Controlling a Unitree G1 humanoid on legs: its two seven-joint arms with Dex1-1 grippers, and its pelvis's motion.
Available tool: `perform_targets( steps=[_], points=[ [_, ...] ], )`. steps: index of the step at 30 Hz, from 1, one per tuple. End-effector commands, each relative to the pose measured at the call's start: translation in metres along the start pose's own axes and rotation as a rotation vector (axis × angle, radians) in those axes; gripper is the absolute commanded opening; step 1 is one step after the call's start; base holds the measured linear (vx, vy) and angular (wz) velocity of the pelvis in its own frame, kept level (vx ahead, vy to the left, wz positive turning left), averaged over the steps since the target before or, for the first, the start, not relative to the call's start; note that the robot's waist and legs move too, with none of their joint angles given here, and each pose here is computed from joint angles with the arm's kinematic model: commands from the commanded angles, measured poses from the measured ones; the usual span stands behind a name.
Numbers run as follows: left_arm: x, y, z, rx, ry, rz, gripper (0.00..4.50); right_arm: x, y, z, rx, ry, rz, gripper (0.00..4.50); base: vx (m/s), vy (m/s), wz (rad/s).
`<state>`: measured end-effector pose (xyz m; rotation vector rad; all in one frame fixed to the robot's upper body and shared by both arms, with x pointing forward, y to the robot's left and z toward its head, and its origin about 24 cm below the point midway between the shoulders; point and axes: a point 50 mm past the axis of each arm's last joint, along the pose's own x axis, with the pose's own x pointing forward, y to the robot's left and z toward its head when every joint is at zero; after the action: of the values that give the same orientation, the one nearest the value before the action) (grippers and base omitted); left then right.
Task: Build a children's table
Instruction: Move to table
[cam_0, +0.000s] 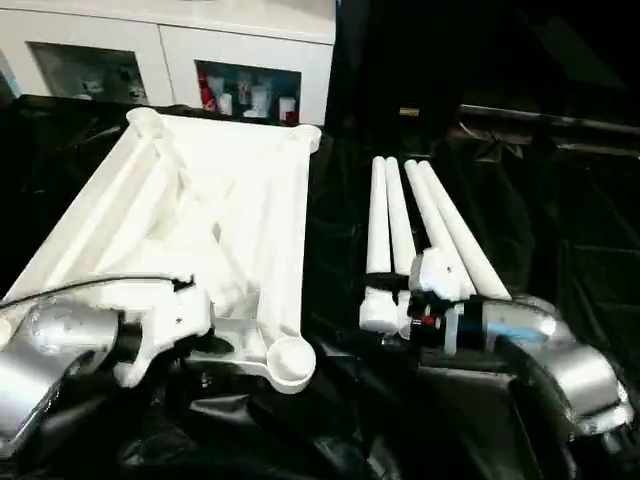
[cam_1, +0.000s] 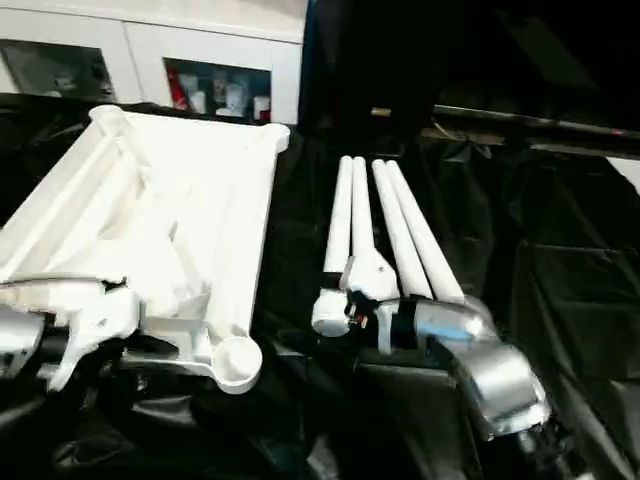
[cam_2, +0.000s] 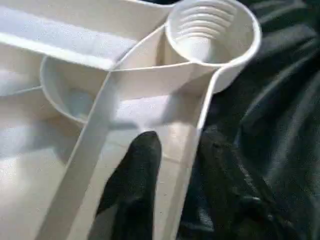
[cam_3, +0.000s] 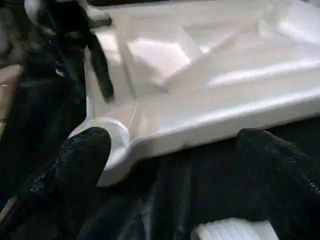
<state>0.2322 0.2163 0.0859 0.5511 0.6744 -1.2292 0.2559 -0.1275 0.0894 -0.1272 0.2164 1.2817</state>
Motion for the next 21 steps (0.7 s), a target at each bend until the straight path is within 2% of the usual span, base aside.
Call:
perform_targets(
  steps=[1,3,5,8,9,11,13,17,19,21],
  points=[
    [-0.005,0.011,0.0,0.051,0.06,0.036,1.21,-0.009,-0.004,0.01,-0.034,0.008,0.06,4.5,0.0,0.0,0.0],
    [-0.004,0.007,-0.001,0.035,0.07,0.01,0.92,-0.014,-0.008,0.007,-0.048,0.046,0.068,4.5,0.0,0.0,0.0],
    [-0.004,0.007,-0.001,0.035,0.07,0.01,0.89,-0.014,-0.008,0.007,-0.048,0.046,0.068,4.5,0.0,0.0,0.0],
    [-0.002,0.001,-0.007,0.029,0.095,0.007,0.52,-0.013,-0.006,-0.005,-0.043,0.086,0.071,4.5,0.0,0.0,0.0],
    [-0.001,0.0,-0.008,0.026,0.098,0.011,0.52,-0.012,-0.006,-0.007,-0.033,0.085,0.069,4.5,0.0,0.0,0.0],
    [-0.002,0.0,-0.006,0.018,0.081,0.017,0.34,-0.011,-0.006,-0.003,-0.023,0.066,0.067,4.5,0.0,0.0,0.0],
    [-0.002,0.003,-0.003,0.025,0.071,0.035,0.23,-0.009,-0.008,0.001,-0.023,0.05,0.063,4.5,0.0,0.0,0.0],
    [-0.001,0.009,-0.001,0.049,0.065,0.085,0.06,-0.008,-0.008,0.0,-0.022,0.048,0.06,4.5,0.0,0.0,0.0],
    [-0.001,0.02,0.004,0.067,0.019,0.192,0.01,-0.006,-0.005,-0.004,-0.001,0.034,0.048,4.5,0.0,0.0,0.0],
    [0.0,0.023,0.007,0.084,-0.004,0.238,0.01,-0.005,-0.005,-0.006,0.008,0.023,0.02,4.5,0.0,0.0,0.0]
  ],
)
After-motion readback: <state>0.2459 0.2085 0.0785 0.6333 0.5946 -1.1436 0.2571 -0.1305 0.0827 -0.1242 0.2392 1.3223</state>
